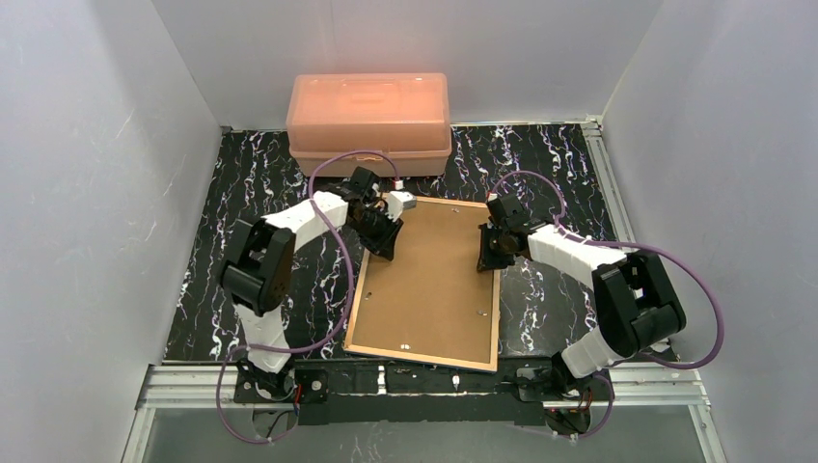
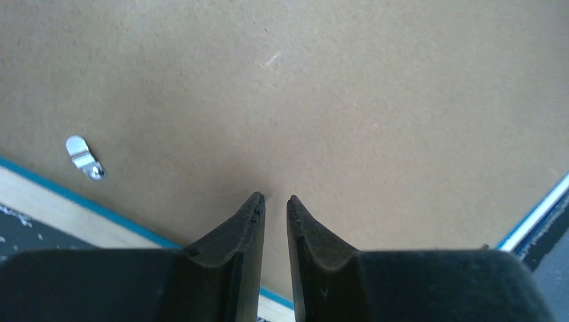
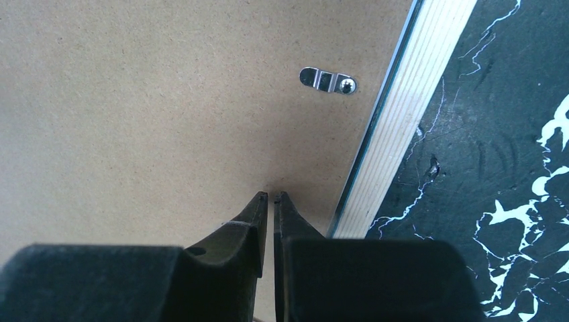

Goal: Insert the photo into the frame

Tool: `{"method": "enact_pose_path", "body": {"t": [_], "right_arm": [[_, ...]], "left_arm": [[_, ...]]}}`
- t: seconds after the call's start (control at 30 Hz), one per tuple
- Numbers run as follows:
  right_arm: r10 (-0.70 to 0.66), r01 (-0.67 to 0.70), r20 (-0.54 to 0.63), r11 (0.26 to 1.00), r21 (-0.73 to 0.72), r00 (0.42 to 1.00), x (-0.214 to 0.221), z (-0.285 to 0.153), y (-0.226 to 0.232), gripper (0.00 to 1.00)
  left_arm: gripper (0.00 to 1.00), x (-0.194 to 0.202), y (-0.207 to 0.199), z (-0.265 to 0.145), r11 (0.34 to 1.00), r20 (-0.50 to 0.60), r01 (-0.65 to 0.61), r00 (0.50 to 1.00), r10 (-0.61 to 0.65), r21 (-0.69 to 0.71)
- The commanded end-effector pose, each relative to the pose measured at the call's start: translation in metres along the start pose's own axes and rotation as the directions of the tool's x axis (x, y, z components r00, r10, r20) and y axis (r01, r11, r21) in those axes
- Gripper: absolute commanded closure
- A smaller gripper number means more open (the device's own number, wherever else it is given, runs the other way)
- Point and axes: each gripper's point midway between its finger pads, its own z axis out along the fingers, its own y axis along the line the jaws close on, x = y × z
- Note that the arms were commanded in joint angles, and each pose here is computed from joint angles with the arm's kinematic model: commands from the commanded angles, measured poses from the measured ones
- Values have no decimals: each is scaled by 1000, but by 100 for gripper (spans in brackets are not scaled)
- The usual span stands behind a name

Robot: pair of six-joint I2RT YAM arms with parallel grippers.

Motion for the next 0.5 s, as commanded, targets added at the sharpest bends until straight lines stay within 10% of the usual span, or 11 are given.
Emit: {"method": "enact_pose_path", "body": {"t": [0.0,0.47], "right_arm": [[11,6,-118,991,136,993,39,19,-35,83],[-3,-1,148,1000,25,989,-91,-15,18,81]], "left_arm": [[83,-7,19,8,996,-41,-7,999,3,-83],[90,18,29,16,991,-131,37,990,-54,-127]]}}
